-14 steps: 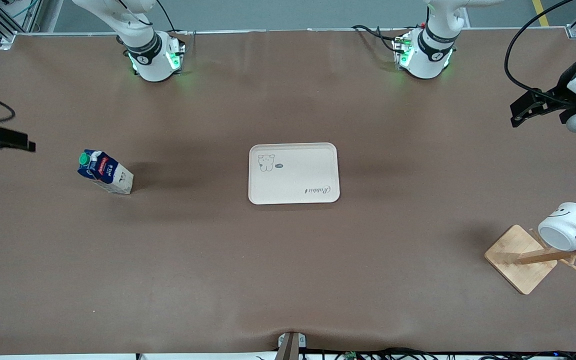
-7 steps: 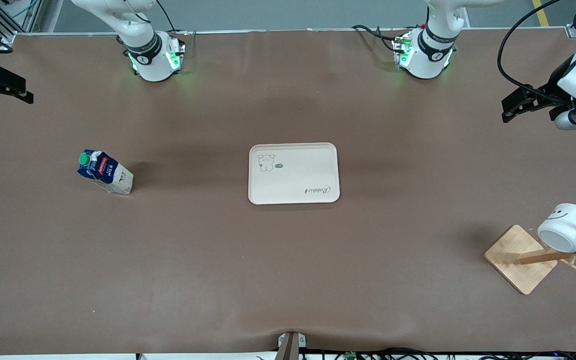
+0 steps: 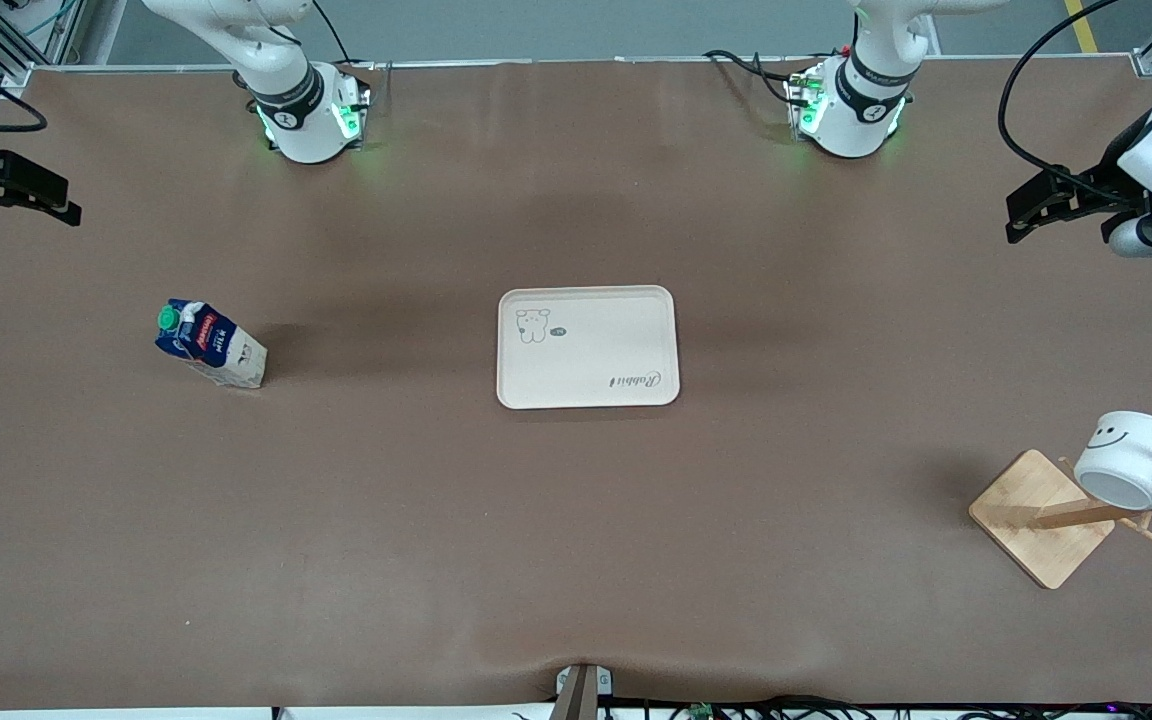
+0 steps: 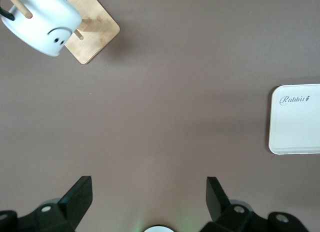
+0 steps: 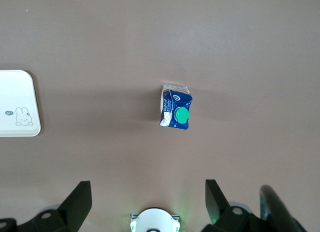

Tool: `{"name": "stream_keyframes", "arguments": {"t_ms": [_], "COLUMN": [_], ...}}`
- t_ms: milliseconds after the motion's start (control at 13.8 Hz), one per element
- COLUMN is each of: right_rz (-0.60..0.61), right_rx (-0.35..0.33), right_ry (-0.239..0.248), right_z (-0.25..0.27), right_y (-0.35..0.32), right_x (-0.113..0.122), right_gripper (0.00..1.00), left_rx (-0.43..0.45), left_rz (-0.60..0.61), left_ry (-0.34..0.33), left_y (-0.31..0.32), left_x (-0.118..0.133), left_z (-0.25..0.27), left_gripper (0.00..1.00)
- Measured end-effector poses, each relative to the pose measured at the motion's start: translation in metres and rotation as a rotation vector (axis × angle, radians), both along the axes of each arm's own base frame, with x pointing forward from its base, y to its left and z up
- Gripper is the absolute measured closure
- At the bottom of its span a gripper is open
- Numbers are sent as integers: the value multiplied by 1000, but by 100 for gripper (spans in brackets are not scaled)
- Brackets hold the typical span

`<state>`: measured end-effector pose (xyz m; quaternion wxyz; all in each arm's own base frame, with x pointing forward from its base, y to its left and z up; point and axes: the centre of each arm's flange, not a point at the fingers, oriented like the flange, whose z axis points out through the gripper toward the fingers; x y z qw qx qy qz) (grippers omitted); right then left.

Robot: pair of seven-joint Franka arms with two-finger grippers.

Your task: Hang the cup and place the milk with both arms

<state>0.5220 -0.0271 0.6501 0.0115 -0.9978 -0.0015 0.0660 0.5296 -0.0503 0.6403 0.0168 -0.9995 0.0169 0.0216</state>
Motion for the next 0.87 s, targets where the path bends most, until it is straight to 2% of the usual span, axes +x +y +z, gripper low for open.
{"name": "stream_keyframes", "arguments": {"t_ms": [506,868], "right_rz": [-35,-36], "right_rx": [-1,-4], "right_ry": [16,-29], "right_z": [-7,0], "right_y": [-8,-8], "right_x": [-3,-7], "right_gripper": [0,0], "left_rx": [-1,-1], "left_rz": [-2,-2], "left_ry": [-5,-12], "left_y": [0,0], "left_x": [0,0], "left_z": [2,5], "left_gripper": [0,0]}}
